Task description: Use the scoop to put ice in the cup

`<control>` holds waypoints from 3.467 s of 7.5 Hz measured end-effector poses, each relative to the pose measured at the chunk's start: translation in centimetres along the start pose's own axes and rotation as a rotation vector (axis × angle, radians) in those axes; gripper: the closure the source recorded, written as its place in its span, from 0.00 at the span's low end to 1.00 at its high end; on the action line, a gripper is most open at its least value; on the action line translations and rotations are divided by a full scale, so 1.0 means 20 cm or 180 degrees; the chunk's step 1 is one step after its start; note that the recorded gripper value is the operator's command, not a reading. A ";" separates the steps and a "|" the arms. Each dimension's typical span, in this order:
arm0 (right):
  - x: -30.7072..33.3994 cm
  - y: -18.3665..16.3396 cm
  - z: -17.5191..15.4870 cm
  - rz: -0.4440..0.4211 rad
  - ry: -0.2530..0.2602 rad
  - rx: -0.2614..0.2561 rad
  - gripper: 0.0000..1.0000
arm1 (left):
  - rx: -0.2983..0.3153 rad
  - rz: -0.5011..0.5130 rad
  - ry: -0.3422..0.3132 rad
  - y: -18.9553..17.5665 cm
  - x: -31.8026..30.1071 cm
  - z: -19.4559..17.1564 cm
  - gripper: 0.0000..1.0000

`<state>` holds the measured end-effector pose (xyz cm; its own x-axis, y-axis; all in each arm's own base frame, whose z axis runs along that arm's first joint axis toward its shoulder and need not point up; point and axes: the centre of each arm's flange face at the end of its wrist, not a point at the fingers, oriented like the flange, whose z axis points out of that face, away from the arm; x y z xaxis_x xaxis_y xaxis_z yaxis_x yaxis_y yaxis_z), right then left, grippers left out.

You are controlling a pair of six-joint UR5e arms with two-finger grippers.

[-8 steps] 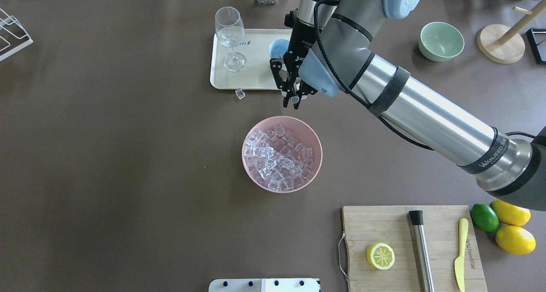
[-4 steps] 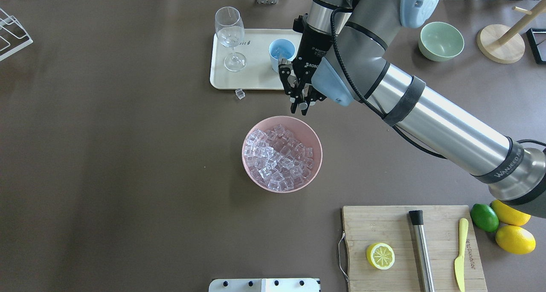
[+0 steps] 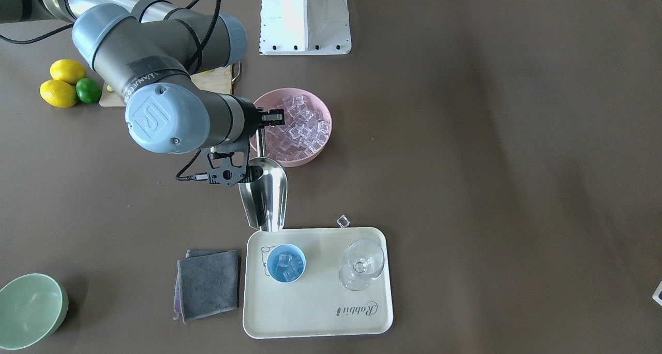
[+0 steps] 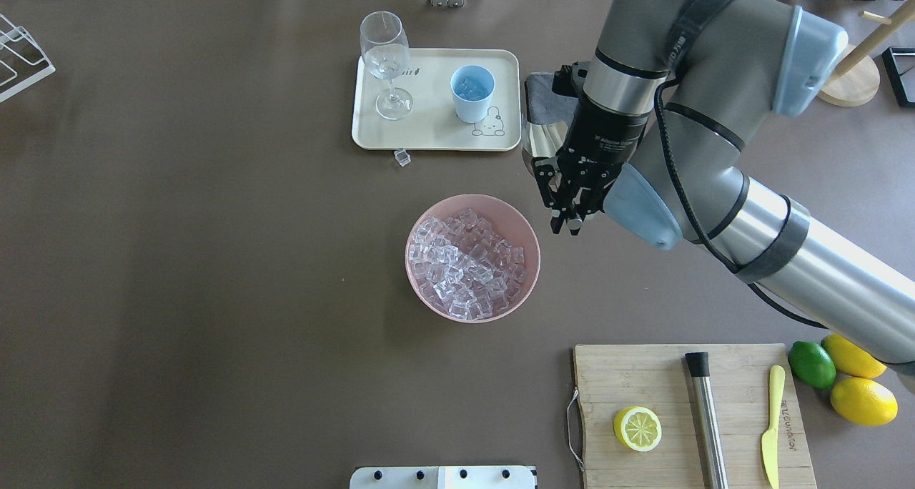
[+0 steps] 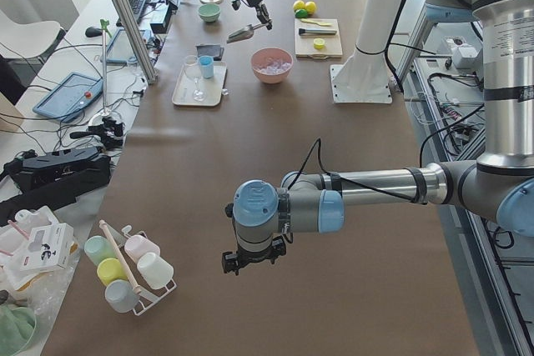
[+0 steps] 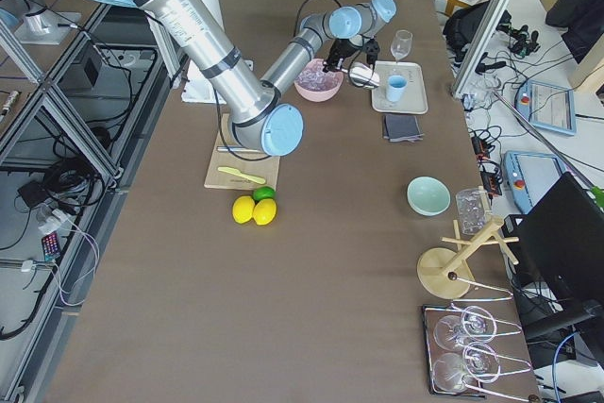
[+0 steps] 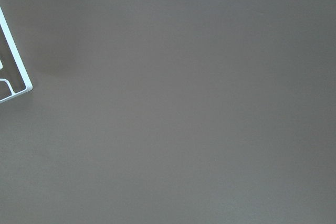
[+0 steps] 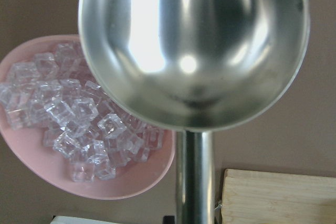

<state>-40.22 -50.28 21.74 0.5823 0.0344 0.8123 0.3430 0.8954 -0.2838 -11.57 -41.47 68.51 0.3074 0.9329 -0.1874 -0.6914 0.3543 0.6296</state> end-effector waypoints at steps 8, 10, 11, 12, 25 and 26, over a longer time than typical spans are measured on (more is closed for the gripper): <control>0.72 0.28 0.51 -0.0036 0.0765 0.0505 1.00 | 0.0268 -0.2429 0.0541 0.12 -0.04 0.04 0.01; 0.78 0.30 0.59 0.0072 0.0721 0.0799 1.00 | 0.0169 -0.2961 0.0518 0.07 -0.04 -0.01 0.01; 0.79 0.31 0.63 0.0104 0.0730 0.0868 1.00 | 0.0128 -0.3204 0.0532 0.06 -0.03 -0.02 0.01; 0.79 0.33 0.67 0.0125 0.0750 0.0884 1.00 | 0.0085 -0.3528 0.0545 0.04 -0.02 -0.04 0.01; 0.82 0.30 0.80 0.0074 0.0796 0.0817 0.97 | -0.0107 -0.4518 0.0530 0.00 0.07 -0.12 0.02; 0.83 0.28 0.81 0.0042 0.0755 0.0837 0.49 | -0.0107 -0.4521 0.0530 0.00 0.07 -0.12 0.02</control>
<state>-40.67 -37.51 41.86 0.7509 -0.0297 0.6598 0.1508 0.9803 -0.1275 -12.67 -39.99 66.39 0.6623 -0.2122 -0.7186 0.1165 0.9766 -0.1810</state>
